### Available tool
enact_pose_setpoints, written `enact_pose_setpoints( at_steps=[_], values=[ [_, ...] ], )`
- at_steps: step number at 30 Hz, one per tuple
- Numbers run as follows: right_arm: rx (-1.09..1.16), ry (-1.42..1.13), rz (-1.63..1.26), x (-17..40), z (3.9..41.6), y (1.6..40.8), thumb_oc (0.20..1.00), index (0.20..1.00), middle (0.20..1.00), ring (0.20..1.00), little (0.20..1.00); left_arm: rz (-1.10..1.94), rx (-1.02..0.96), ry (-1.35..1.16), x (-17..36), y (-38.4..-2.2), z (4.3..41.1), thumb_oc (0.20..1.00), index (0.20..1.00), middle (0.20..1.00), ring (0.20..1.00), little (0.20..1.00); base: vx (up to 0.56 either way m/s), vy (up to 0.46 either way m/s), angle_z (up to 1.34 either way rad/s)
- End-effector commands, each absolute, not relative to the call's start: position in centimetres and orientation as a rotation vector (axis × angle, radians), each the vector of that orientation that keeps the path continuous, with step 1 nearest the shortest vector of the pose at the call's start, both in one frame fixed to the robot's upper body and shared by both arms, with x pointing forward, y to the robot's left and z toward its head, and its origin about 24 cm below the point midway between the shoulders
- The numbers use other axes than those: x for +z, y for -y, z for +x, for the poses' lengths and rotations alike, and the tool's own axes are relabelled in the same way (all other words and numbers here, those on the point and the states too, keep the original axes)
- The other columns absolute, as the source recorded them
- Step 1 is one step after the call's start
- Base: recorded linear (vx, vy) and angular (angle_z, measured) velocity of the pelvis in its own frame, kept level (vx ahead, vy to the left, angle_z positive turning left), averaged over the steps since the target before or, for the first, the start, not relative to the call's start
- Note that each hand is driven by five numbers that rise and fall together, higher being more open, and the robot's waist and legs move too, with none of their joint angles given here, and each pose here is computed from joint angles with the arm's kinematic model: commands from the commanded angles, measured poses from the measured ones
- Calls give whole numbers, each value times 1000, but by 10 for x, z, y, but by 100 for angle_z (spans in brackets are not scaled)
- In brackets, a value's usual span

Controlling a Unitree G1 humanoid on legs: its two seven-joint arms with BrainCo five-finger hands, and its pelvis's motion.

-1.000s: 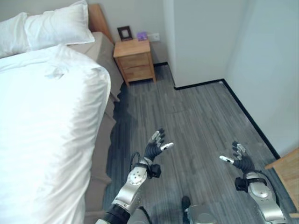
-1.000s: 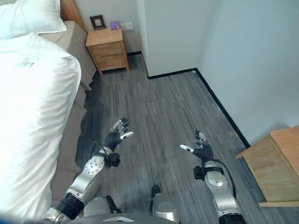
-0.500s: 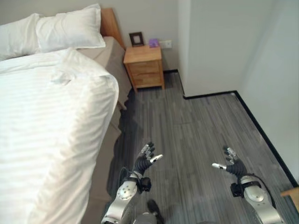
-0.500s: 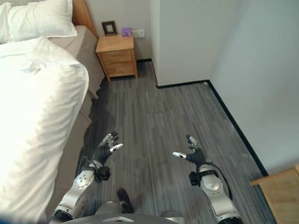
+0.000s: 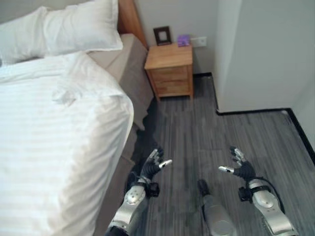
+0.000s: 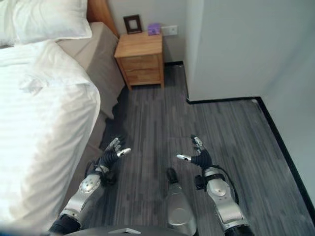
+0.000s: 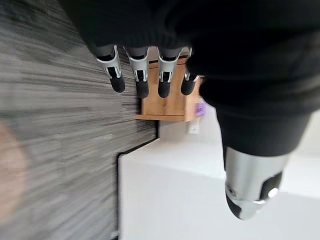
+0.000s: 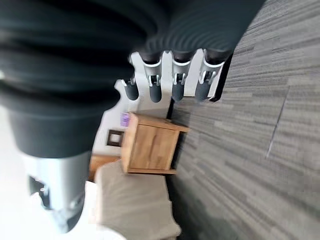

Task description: Making the bed.

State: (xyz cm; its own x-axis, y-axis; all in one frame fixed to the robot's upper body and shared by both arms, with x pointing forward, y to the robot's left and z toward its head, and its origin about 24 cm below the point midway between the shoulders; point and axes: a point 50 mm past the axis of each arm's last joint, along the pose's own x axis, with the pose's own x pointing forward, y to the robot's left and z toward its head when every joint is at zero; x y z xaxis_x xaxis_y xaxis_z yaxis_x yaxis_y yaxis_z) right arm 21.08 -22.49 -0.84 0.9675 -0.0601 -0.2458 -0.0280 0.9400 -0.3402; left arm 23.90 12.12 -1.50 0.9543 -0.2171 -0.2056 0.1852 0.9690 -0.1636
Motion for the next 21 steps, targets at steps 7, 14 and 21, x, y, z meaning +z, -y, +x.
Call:
enact_pose_setpoints(
  at_steps=[7,14,21],
  values=[
    [4,-78,-371,28,221,223,1000,1000,1000,1000,1000,-145,-202,-69,13,-131,247,1000,1000,1000,1000,1000,351,-120,-24],
    [103,-109,-397,15,221,198,1000,1000,1000,1000,1000,-148,-200,-167,-5,-128,233,1000,1000,1000,1000,1000,713,96,-22],
    [129,-93,-398,16,228,188,1000,1000,1000,1000,1000,-136,-165,-147,-2,-141,239,1000,1000,1000,1000,1000,455,-160,149]
  ],
)
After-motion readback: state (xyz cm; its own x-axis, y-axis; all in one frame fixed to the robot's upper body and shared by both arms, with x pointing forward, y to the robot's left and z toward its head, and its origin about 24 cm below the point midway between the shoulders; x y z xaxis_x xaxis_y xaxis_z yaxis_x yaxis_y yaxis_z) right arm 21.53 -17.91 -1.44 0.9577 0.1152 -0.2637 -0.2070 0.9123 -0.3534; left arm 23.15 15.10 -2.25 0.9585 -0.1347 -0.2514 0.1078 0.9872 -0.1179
